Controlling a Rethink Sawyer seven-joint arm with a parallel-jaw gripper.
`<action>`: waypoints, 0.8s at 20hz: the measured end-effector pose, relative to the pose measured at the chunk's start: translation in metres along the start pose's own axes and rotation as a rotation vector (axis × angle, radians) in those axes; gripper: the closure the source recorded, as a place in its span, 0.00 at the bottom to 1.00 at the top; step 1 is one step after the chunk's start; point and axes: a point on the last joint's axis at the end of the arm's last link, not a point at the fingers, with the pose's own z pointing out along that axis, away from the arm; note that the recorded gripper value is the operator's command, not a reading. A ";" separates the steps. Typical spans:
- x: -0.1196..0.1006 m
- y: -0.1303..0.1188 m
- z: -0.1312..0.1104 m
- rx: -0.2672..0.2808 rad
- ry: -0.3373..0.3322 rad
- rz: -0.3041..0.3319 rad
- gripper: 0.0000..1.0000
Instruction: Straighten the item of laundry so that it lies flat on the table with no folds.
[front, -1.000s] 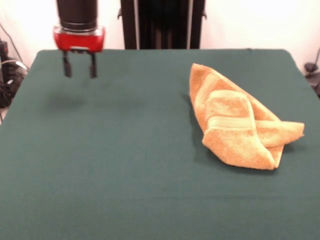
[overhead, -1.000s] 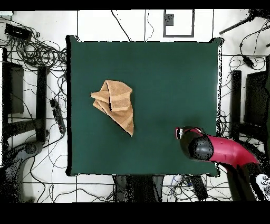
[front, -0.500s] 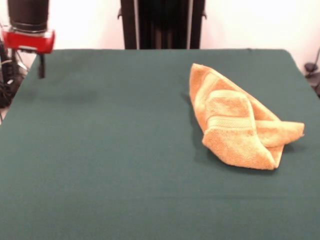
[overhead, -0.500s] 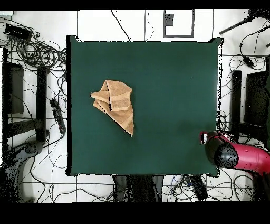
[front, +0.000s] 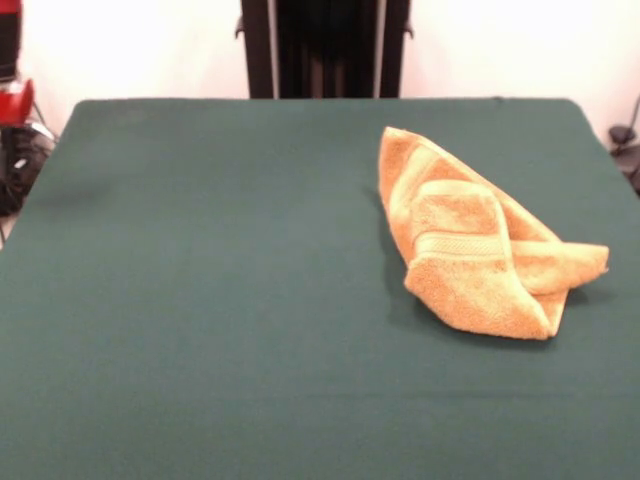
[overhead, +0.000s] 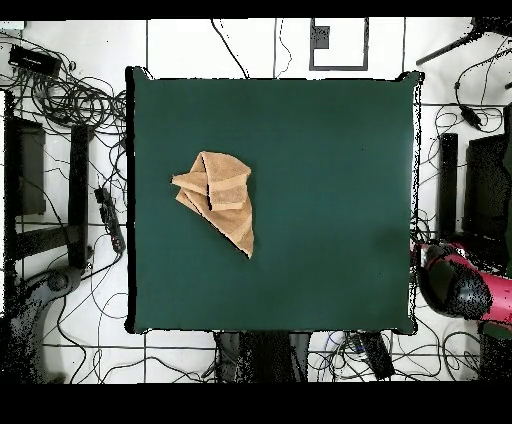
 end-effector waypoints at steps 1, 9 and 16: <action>0.000 -0.004 0.003 0.001 -0.005 -0.008 0.00; 0.001 -0.049 0.028 -0.008 -0.026 -0.104 0.00; 0.000 -0.085 0.042 -0.019 -0.017 -0.209 0.00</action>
